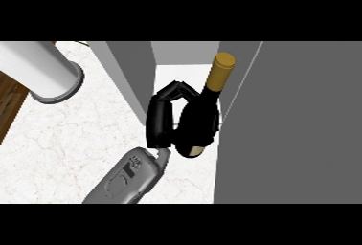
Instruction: Pick up the wine, place it into the cabinet and close the cabinet
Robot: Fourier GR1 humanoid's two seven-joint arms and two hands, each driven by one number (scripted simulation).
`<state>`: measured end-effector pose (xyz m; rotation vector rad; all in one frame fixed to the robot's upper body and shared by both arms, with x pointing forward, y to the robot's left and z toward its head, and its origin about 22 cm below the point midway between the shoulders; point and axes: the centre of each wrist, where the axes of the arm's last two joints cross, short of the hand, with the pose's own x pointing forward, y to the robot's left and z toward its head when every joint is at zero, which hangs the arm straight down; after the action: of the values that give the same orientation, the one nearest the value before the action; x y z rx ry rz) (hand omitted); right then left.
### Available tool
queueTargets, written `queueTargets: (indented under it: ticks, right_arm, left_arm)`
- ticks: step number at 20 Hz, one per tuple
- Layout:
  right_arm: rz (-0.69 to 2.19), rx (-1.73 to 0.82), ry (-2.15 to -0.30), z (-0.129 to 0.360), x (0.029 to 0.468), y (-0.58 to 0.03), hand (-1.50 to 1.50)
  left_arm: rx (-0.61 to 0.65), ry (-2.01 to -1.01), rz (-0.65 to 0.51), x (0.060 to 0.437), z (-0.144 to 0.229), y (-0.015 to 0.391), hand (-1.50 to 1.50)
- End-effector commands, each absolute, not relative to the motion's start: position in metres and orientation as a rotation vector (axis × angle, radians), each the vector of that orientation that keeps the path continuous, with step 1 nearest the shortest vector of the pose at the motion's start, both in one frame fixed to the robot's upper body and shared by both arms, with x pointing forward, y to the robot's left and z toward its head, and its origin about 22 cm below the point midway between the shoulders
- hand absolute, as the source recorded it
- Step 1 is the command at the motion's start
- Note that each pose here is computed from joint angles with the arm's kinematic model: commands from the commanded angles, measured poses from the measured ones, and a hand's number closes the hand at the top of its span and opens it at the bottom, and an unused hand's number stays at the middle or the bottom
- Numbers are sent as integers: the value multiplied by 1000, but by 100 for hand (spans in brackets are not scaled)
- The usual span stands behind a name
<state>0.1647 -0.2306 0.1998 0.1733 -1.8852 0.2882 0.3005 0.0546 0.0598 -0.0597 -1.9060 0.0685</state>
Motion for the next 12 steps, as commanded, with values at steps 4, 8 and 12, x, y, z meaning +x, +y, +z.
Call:
queueTargets:
  ticks: [4,8,12]
  right_arm:
    - [299,238,-1929,206,132,-234,-150]
    - [316,241,-1930,210,130,-234,-150]
    - [286,225,-1940,211,142,-239,-150]
  left_arm:
    - [23,-1940,64,318,40,67,150]
    - [31,-1923,112,338,38,73,150]
    - [17,-1929,139,343,41,83,150]
